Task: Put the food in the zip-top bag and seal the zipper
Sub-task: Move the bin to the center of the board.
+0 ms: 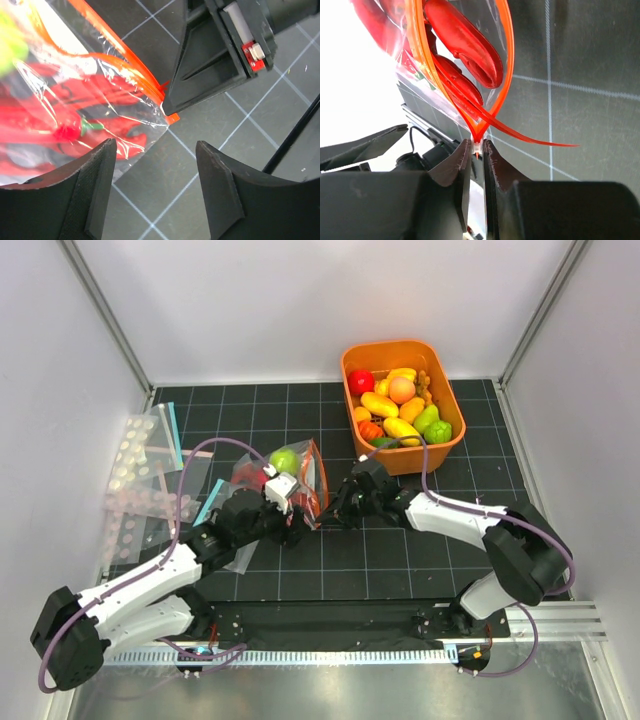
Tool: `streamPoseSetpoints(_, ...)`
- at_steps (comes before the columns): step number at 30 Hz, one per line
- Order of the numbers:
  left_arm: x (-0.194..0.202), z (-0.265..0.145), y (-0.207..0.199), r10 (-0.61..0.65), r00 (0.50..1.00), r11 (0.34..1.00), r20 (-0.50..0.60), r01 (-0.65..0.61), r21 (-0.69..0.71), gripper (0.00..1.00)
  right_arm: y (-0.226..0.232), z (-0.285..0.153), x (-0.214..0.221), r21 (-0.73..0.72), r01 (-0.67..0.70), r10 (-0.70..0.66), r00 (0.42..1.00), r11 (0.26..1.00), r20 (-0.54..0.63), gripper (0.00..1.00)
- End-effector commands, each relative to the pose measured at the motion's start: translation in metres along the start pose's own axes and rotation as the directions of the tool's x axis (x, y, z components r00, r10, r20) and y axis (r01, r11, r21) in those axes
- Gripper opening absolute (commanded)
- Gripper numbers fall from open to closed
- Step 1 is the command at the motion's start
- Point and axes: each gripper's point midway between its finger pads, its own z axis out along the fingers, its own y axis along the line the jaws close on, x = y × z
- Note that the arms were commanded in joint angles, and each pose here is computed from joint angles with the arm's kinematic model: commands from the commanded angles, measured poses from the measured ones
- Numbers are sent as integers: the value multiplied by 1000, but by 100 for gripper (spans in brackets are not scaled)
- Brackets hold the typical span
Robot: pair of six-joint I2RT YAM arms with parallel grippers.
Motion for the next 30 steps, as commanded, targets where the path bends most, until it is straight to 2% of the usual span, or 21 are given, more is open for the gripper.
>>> streamPoseSetpoints(1,-19,0,-8,187,980,979,73,-192,62,67,41,-19,-1,-96,-33,33,999,995,-1,1)
streamPoseSetpoints(7,-19,6,-16,217,971,970,101,-226,91,58,51,-23,-1,-80,-97,96,995,992,-19,1)
streamPoseSetpoints(11,-18,12,-20,242,961,961,133,-257,104,55,56,-24,-3,-73,-125,124,992,990,-20,1)
streamPoseSetpoints(15,-9,20,-20,256,960,958,115,-268,104,53,57,-23,-3,-77,-152,151,988,985,-26,1)
streamPoseSetpoints(18,-6,26,-16,261,960,959,105,-270,86,43,61,-26,-4,-91,-159,158,987,983,-20,1)
streamPoseSetpoints(19,-6,27,-14,262,960,960,103,-270,74,37,62,-26,-4,-93,-158,157,987,983,-18,1)
streamPoseSetpoints(22,-5,30,-10,264,959,962,104,-270,49,29,63,-29,-4,-98,-162,161,987,982,-15,1)
streamPoseSetpoints(30,-2,39,-12,265,960,960,89,-271,65,22,63,-32,-3,-101,-173,173,985,980,-15,1)
